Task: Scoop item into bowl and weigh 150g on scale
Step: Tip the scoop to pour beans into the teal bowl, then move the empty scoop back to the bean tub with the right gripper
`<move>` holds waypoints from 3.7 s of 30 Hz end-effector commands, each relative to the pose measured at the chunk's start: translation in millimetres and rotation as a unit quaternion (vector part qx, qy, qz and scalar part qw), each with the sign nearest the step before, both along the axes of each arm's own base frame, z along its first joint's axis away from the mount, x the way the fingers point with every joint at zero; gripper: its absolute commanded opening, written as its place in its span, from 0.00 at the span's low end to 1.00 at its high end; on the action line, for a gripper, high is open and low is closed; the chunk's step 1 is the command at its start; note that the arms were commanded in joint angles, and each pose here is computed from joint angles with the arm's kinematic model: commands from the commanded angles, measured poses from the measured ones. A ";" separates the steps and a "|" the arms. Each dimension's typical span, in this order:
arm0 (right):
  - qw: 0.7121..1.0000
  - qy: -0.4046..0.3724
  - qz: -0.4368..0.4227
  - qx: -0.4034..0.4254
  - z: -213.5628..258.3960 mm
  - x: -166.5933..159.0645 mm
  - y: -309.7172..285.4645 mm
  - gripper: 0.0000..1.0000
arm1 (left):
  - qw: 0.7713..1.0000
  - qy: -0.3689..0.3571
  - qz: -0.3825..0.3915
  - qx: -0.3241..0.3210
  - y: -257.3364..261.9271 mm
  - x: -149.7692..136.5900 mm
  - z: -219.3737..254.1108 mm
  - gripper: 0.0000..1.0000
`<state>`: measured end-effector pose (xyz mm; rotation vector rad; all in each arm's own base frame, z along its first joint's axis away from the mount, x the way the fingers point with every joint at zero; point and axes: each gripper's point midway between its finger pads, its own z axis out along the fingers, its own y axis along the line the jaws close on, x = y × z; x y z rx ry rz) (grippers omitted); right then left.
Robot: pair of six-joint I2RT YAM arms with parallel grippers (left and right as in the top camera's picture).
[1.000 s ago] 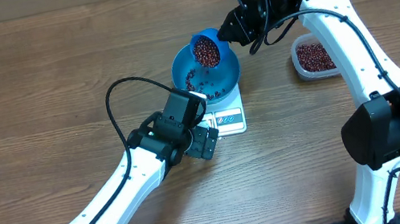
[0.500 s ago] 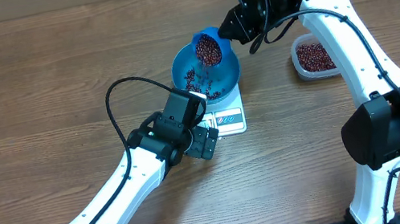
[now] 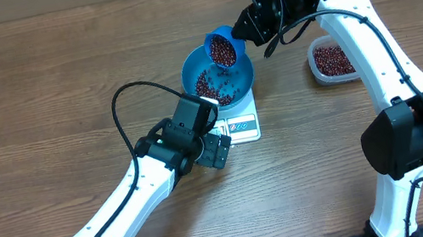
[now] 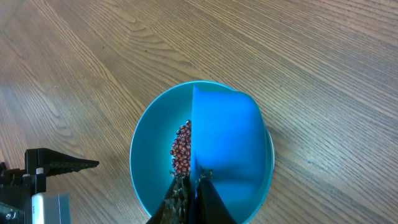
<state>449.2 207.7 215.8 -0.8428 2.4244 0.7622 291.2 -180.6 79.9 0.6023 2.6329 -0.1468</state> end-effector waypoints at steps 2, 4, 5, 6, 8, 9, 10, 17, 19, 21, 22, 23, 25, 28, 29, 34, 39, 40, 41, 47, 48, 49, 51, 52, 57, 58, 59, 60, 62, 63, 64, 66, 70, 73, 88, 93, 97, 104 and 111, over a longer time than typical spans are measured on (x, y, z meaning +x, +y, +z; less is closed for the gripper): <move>0.998 -0.061 0.015 0.012 44.2 -4.9 1.7 0.04 | 1.000 -0.006 -0.004 0.008 2.9 2.0 0.1 1.00; 0.997 -0.071 0.024 0.009 47.8 -7.0 1.9 0.04 | 1.000 -0.006 -0.004 0.008 2.9 2.0 0.1 1.00; 0.997 -0.075 0.030 0.008 48.5 -8.2 3.1 0.04 | 1.000 -0.006 -0.004 0.008 2.8 2.1 0.1 1.00; 0.996 -0.079 0.036 0.006 49.4 -9.8 4.5 0.04 | 1.000 -0.006 -0.004 0.008 2.8 2.1 0.1 1.00; 0.995 -0.086 0.051 0.002 49.2 -12.9 8.2 0.04 | 1.000 -0.006 -0.004 0.008 2.9 2.0 0.1 0.99; 0.994 -0.091 0.061 -0.001 48.6 -14.9 10.9 0.04 | 1.000 -0.006 -0.004 0.008 2.9 2.0 0.1 1.00; 0.993 -0.094 0.069 -0.003 48.4 -16.4 13.4 0.04 | 1.000 -0.006 -0.004 0.008 2.9 2.0 0.1 0.99; 0.989 -0.116 0.062 -0.069 38.0 -12.9 16.4 0.04 | 1.000 -0.006 -0.004 0.008 3.0 2.0 0.0 1.00; 0.987 -0.122 0.066 -0.081 36.8 -13.6 18.6 0.04 | 1.000 -0.006 -0.004 0.008 3.0 2.0 0.0 0.99; 0.986 -0.127 0.077 -0.082 36.8 -15.7 22.5 0.04 | 1.000 -0.006 -0.004 0.008 3.0 2.0 0.0 0.99; 0.985 -0.128 0.078 -0.081 37.1 -15.7 23.5 0.04 | 1.000 -0.006 -0.004 0.008 3.0 2.0 0.0 1.00; 0.985 -0.129 0.079 -0.081 37.5 -15.8 24.3 0.04 | 1.000 -0.006 -0.004 0.008 3.0 2.0 0.0 1.00; 0.985 -0.132 0.079 -0.080 38.4 -15.0 24.9 0.04 | 1.000 -0.006 -0.004 0.008 3.0 2.0 0.0 1.00; 0.984 -0.138 0.083 -0.082 39.7 -15.3 24.9 0.04 | 1.000 -0.006 -0.004 0.008 3.0 2.0 0.0 1.00; 0.983 -0.141 0.088 -0.083 40.8 -16.1 24.5 0.04 | 1.000 -0.006 -0.004 0.008 3.0 2.0 0.0 1.00; 0.981 -0.156 0.086 -0.080 52.8 -18.7 23.5 0.04 | 1.000 -0.006 -0.004 0.008 3.0 2.0 0.0 1.00; 0.974 -0.181 0.106 -0.086 63.0 -22.8 22.6 0.04 | 1.000 -0.006 -0.004 0.008 3.0 2.0 0.0 1.00; 0.973 -0.185 0.109 -0.086 64.4 -23.4 22.5 0.04 | 1.000 -0.006 -0.004 0.008 3.0 2.0 0.0 1.00; 0.972 -0.188 0.113 -0.088 65.1 -24.3 22.5 0.04 | 1.000 -0.006 -0.004 0.008 3.0 2.0 0.0 1.00; 0.968 -0.194 0.118 -0.105 62.8 -24.0 18.1 0.04 | 1.000 -0.006 -0.004 0.008 3.0 2.0 0.0 1.00; 0.968 -0.195 0.117 -0.108 62.6 -23.2 17.2 0.04 | 1.000 -0.006 -0.004 0.008 3.0 2.0 0.0 1.00; 0.967 -0.196 0.118 -0.110 62.3 -23.0 16.8 0.04 | 1.000 -0.006 -0.004 0.008 3.0 2.0 0.0 1.00; 0.965 -0.200 0.127 -0.114 62.0 -23.9 17.2 0.04 | 1.000 -0.006 -0.004 0.008 3.0 2.0 0.0 0.99; 0.965 -0.201 0.128 -0.113 62.0 -24.6 18.7 0.04 | 1.000 -0.006 -0.004 0.008 3.0 2.0 0.0 1.00; 0.951 -0.219 0.158 -0.152 56.8 -29.5 24.3 0.04 | 1.000 -0.006 -0.004 0.008 2.9 2.1 0.1 0.99; 0.948 -0.222 0.156 -0.166 55.5 -28.6 24.0 0.04 | 1.000 -0.006 -0.004 0.008 2.9 2.1 0.1 0.99; 0.944 -0.227 0.152 -0.185 54.2 -27.5 23.7 0.04 | 1.000 -0.006 -0.004 0.008 2.9 2.1 0.1 1.00; 0.941 -0.229 0.150 -0.198 53.4 -27.1 23.6 0.04 | 1.000 -0.006 -0.004 0.008 2.9 2.1 0.1 1.00; 0.934 -0.235 0.147 -0.225 51.9 -27.2 24.8 0.04 | 1.000 -0.006 -0.004 0.008 3.0 2.0 0.0 1.00; 0.931 -0.238 0.148 -0.234 51.5 -28.1 26.6 0.04 | 1.000 -0.006 -0.004 0.008 3.0 2.0 0.0 1.00; 0.930 -0.239 0.148 -0.237 51.4 -28.7 27.6 0.04 | 1.000 -0.006 -0.004 0.008 3.0 2.0 0.0 0.99; 0.927 -0.242 0.152 -0.241 51.2 -31.2 32.3 0.04 | 1.000 -0.006 -0.004 0.008 2.9 2.1 0.1 1.00; 0.926 -0.243 0.157 -0.241 51.0 -33.6 36.2 0.04 | 1.000 -0.006 -0.004 0.008 3.0 2.0 0.0 1.00; 0.926 -0.243 0.157 -0.241 51.0 -33.7 36.2 0.04 | 1.000 -0.006 -0.004 0.008 3.0 1.9 0.0 1.00; 0.941 -0.226 0.113 -0.225 52.9 -29.1 34.0 0.04 | 1.000 -0.006 -0.004 0.008 3.0 1.9 0.0 1.00; 0.961 -0.202 0.075 -0.174 57.4 -25.6 36.2 0.04 | 1.000 -0.006 -0.004 0.008 3.0 1.9 0.0 0.99; 0.976 -0.171 0.009 -0.138 61.3 -13.3 20.0 0.04 | 1.000 -0.005 -0.004 0.008 3.1 1.9 -0.1 0.99; 0.994 -0.104 -0.029 -0.022 72.1 -6.3 -6.3 0.04 | 1.000 -0.004 -0.004 0.009 3.5 1.4 -0.3 1.00; 0.994 -0.059 -0.095 0.015 72.4 5.2 -74.1 0.04 | 1.000 -0.004 -0.004 0.009 3.5 1.4 -0.3 1.00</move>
